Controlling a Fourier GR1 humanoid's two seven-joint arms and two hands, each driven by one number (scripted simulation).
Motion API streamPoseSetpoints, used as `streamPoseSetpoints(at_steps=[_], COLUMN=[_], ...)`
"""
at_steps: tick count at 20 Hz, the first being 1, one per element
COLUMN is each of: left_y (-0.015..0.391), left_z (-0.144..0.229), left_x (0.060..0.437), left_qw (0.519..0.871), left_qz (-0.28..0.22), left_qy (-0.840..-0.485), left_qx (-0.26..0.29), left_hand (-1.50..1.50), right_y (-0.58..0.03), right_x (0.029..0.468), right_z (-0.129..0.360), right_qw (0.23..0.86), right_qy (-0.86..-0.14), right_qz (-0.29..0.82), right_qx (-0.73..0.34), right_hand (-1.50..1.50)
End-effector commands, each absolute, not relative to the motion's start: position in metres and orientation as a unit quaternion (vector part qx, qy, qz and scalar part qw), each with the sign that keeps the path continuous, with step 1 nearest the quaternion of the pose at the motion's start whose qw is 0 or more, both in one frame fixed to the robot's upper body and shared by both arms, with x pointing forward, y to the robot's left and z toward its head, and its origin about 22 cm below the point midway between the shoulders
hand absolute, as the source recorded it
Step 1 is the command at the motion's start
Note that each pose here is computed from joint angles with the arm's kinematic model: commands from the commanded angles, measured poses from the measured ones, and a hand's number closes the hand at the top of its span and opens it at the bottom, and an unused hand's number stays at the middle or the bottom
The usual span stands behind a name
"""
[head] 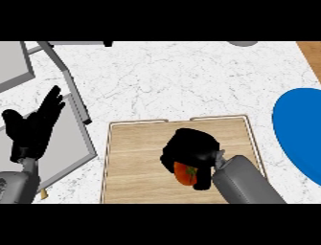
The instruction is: Pick the tomato from the tray and place it in the plate
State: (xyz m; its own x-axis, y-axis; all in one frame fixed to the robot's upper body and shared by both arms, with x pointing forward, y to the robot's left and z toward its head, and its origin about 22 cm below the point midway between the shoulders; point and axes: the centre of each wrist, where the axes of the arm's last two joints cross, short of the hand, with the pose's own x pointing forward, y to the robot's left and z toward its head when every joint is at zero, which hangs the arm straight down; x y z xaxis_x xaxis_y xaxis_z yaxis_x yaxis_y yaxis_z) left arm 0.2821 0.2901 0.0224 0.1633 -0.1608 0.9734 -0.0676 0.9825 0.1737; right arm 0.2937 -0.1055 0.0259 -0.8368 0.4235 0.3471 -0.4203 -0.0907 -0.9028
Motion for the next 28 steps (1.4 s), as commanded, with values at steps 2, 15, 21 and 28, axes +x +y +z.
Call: streamPoseSetpoints(at_steps=[2, 15, 21, 28], left_y=[0.303, 0.3, 0.286, 0.274], left_z=[0.019, 0.011, 0.018, 0.021], left_x=[0.276, 0.272, 0.292, 0.282], left_qw=[0.76, 0.763, 0.766, 0.762], left_qz=[-0.003, -0.035, -0.033, -0.034], left_qy=[-0.641, -0.64, -0.638, -0.641], left_qx=[0.111, 0.081, 0.072, 0.089], left_hand=[0.0, 0.0, 0.0, 0.0], right_y=[-0.184, -0.186, -0.202, -0.265], right_x=[0.304, 0.332, 0.319, 0.308], right_z=[-0.011, 0.081, 0.113, 0.112], right_qw=[0.573, 0.535, 0.543, 0.567], right_qy=[-0.551, -0.572, -0.521, -0.509], right_qz=[0.59, 0.191, 0.1, 0.015], right_qx=[-0.145, -0.592, -0.651, -0.647], right_hand=[1.5, 1.5, 1.5, 1.5])
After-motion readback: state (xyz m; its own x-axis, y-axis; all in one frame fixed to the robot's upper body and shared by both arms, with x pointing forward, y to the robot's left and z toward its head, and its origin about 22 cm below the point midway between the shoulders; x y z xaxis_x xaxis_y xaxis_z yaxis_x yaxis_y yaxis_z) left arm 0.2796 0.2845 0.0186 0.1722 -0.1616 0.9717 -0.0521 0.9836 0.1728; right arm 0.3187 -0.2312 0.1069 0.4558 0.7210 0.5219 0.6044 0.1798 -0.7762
